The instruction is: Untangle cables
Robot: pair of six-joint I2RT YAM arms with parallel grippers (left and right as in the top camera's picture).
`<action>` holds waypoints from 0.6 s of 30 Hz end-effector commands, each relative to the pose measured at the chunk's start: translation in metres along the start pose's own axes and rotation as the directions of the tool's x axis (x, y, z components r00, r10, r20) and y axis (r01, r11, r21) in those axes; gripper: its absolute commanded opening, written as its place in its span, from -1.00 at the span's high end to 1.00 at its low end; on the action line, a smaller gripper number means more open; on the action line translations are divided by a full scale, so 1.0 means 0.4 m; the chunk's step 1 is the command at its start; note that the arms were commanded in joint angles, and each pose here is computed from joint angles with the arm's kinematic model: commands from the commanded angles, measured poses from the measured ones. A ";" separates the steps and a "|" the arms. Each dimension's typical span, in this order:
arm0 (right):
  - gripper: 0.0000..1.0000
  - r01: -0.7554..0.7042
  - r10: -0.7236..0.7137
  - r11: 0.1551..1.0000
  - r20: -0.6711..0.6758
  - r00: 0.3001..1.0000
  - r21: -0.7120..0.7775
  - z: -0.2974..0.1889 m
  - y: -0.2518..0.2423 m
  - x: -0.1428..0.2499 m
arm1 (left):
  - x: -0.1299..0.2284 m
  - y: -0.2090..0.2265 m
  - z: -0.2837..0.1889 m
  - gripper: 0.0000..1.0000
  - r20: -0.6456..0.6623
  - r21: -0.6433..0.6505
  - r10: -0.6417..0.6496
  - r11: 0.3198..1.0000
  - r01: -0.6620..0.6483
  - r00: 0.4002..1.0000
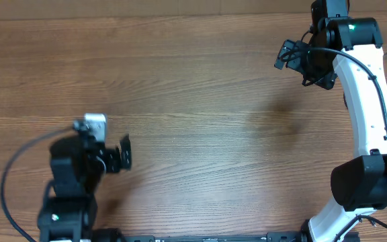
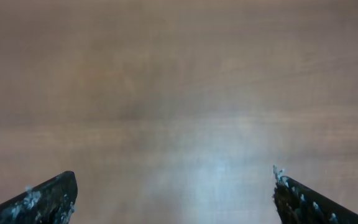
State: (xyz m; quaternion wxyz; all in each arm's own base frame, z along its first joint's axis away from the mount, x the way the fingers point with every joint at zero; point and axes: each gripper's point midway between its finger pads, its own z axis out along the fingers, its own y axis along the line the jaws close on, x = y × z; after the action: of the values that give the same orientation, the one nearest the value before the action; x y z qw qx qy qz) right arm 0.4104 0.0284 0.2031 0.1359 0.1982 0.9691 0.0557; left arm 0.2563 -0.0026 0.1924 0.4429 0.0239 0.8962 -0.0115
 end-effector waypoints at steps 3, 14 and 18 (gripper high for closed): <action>-1.00 -0.005 0.005 1.000 0.015 1.000 -0.005 -0.009 0.001 -0.007 | 0.135 -0.032 0.021 -1.00 -0.017 0.037 0.036 0.999 -0.035 0.999; -1.00 -0.005 0.005 1.000 0.015 1.000 -0.005 -0.009 0.001 -0.007 | 0.018 -0.089 0.022 -0.99 0.516 0.151 -0.021 0.986 -0.067 0.856; -1.00 -0.005 0.005 1.000 0.014 1.000 -0.005 -0.009 0.001 -0.007 | -0.030 -0.089 -0.029 -0.99 0.666 0.140 -0.027 0.986 -0.088 0.746</action>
State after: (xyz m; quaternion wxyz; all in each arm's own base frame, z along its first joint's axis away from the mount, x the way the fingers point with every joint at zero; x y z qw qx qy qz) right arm 0.4105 0.0285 0.2031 0.1362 0.1981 0.9690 0.0559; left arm 0.2584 -0.0321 0.1987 0.6993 0.0673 0.7089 -0.0629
